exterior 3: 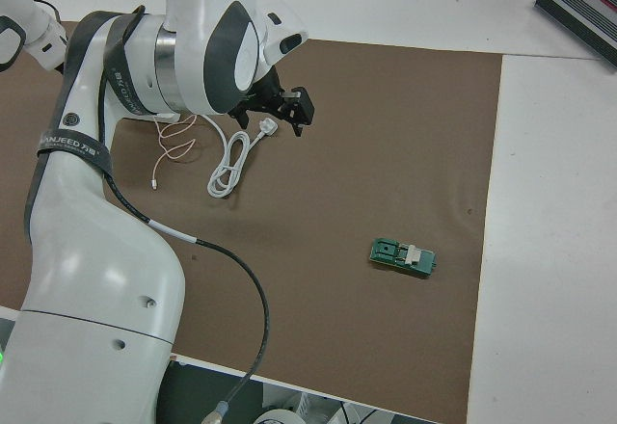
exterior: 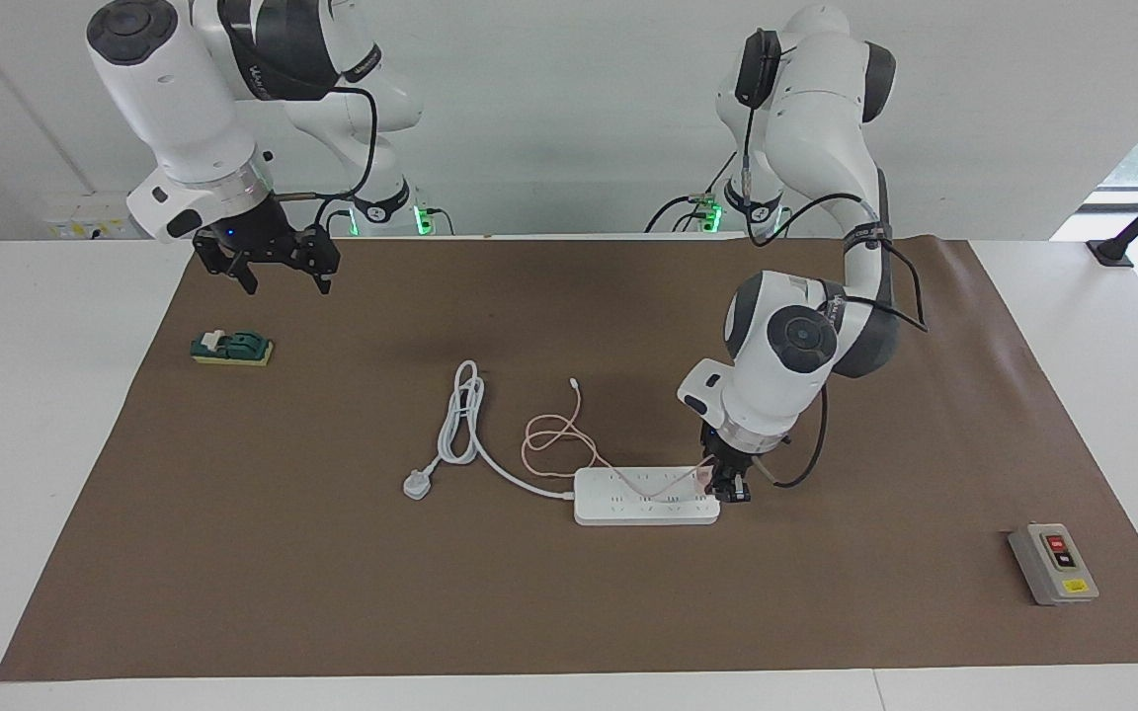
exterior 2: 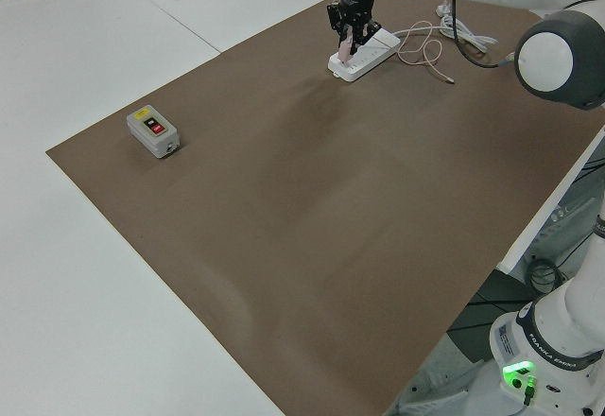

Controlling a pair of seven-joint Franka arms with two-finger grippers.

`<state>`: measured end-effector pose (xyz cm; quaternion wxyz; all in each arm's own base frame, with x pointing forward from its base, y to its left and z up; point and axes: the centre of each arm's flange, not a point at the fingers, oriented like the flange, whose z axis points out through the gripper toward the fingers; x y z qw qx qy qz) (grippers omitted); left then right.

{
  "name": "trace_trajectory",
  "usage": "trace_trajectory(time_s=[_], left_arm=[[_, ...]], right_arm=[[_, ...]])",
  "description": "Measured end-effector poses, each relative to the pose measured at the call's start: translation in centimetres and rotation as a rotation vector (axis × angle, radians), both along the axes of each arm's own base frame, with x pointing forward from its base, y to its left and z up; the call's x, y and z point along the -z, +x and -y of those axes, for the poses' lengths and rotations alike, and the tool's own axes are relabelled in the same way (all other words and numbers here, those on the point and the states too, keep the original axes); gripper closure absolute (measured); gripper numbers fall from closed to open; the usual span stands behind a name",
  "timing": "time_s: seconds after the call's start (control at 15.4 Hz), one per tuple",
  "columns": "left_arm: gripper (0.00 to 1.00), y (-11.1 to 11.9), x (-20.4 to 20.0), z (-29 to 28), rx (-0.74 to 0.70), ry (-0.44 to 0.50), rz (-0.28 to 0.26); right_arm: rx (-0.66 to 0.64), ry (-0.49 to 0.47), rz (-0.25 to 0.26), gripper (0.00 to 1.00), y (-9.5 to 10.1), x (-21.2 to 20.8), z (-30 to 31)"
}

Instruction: Plug charger into power strip

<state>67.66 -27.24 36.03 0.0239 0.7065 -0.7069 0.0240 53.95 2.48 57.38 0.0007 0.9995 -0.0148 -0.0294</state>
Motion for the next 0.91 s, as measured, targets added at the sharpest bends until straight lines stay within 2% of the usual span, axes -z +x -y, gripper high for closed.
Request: trace_trajectory(time_s=[0.91], left_arm=[[0.68, -1.5, 0.2, 0.9, 0.011, -0.013, 0.009]], right_arm=[[0.000, -0.002, -0.008, 0.00, -0.1, -0.2, 0.0]])
